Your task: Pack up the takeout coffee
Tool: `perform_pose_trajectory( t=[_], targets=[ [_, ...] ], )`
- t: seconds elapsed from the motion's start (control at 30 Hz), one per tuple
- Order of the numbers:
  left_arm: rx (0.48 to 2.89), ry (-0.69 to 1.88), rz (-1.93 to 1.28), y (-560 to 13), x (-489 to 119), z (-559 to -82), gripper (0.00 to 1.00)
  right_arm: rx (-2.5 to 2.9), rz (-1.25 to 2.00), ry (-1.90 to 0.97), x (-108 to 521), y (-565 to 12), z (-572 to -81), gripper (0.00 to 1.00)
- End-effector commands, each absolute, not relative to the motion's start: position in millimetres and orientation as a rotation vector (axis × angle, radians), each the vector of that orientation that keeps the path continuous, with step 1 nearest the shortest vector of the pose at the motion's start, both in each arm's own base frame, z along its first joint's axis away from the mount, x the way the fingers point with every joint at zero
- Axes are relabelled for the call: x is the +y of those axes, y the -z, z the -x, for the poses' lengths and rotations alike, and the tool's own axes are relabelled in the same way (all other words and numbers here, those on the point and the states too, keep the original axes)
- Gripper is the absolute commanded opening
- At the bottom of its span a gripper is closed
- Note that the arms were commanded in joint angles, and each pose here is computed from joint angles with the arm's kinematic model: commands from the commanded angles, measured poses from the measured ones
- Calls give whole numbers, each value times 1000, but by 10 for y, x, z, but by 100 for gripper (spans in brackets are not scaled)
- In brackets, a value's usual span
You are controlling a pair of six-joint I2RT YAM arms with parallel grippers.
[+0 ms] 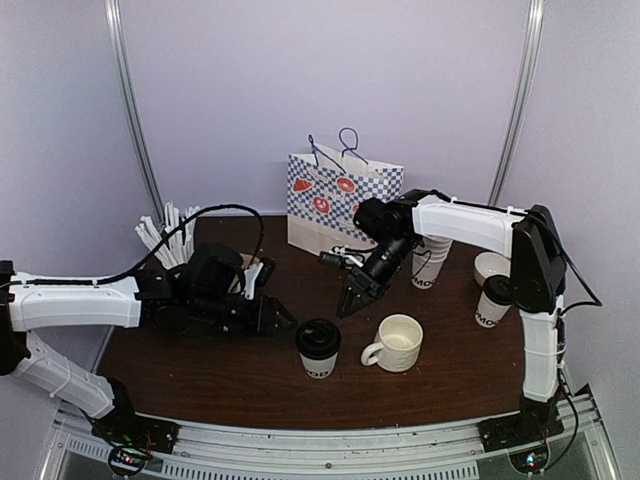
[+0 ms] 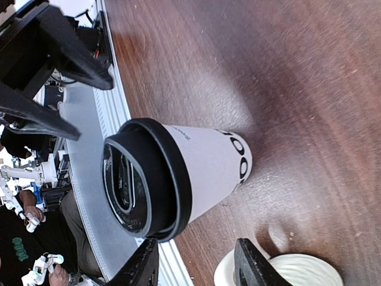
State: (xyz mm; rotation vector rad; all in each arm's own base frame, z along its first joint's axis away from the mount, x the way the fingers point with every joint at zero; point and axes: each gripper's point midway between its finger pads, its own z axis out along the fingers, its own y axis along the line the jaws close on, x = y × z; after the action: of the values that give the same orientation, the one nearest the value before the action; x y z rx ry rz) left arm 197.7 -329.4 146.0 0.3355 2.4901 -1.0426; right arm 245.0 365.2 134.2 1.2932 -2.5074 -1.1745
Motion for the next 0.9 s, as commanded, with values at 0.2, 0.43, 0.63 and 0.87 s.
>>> perform_pose_trajectory(
  t=[0.2,0.43,0.63,0.87],
  targets=[
    [2379,1035,-378,-1833,-3353,-2091,64,-2510,-1474,1312,3491,-1807,-2411,47],
    [2384,1099,-324,-1794,-3493,-2273,59,-2512,-1625,1273,3317,-1887,-2152,37],
    [2388,1191,-344,-1698,-3628,-2315,59,-2435,-1488,1342,3455,-1648,-1756,45],
    [2398,1266,-430,-1558,-3809,-2276,62,-2385,-1361,1301,3638,-1416,-1701,49]
  ],
)
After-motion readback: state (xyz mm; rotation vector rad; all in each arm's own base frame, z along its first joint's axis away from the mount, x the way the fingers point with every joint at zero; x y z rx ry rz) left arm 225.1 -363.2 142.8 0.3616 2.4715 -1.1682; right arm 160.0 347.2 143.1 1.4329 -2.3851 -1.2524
